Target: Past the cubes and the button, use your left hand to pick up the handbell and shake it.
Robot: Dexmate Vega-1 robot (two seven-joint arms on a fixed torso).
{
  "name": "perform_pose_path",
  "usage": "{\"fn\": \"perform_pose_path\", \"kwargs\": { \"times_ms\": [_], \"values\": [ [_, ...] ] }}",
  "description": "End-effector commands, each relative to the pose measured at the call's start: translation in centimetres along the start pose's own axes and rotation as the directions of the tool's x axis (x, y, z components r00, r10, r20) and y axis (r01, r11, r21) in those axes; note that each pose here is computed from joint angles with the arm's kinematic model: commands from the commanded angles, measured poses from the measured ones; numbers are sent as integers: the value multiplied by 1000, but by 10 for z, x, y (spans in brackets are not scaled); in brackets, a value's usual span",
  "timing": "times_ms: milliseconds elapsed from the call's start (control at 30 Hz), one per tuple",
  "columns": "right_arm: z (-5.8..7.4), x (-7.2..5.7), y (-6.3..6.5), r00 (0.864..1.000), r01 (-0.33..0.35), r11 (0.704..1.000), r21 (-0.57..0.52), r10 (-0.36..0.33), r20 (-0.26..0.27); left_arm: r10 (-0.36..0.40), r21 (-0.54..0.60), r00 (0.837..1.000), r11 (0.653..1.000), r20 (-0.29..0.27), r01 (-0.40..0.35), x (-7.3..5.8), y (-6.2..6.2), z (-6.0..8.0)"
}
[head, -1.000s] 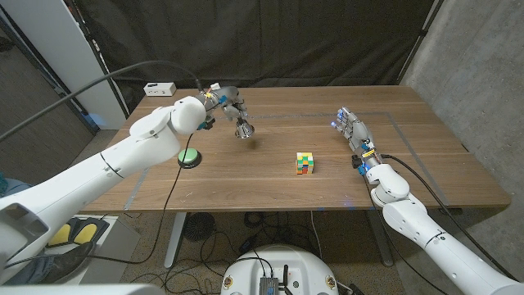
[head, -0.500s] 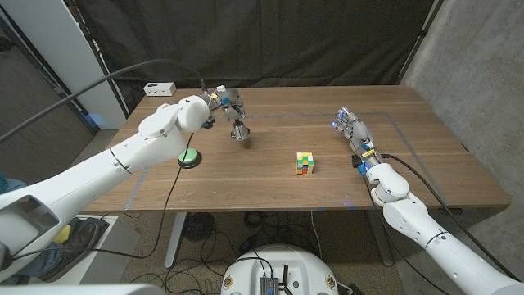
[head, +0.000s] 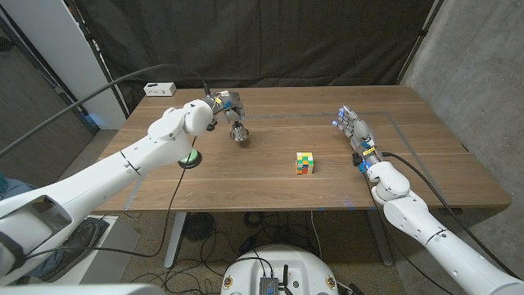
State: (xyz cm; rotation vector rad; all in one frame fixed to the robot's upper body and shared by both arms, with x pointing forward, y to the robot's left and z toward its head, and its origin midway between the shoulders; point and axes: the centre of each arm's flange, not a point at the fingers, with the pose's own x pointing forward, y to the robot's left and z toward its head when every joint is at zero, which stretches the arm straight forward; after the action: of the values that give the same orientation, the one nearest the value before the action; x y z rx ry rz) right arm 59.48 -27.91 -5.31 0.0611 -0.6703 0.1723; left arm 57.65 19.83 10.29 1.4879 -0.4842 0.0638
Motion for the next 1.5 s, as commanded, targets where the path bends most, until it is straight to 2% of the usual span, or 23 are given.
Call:
{"fn": "perform_pose_path", "kwargs": {
  "times_ms": [33, 667, 1133, 1500],
  "values": [
    [1, 0, -1, 1000, 7, 1000, -2, -7, -3, 31, -3, 999, 1000, -19, -31, 3, -13, -6],
    [-3, -1, 4, 1000, 2, 1000, 0, -2, -11, 39, -68, 999, 997, -10, -40, 3, -27, -13],
    [-4, -3, 3, 1000, 12, 1000, 7, -12, -11, 28, -86, 1000, 996, -8, -28, 7, -38, -14],
    [-2, -1, 3, 1000, 14, 1000, -5, -14, -4, 5, -73, 1000, 997, -2, -5, 14, -39, -14]
  ]
}}
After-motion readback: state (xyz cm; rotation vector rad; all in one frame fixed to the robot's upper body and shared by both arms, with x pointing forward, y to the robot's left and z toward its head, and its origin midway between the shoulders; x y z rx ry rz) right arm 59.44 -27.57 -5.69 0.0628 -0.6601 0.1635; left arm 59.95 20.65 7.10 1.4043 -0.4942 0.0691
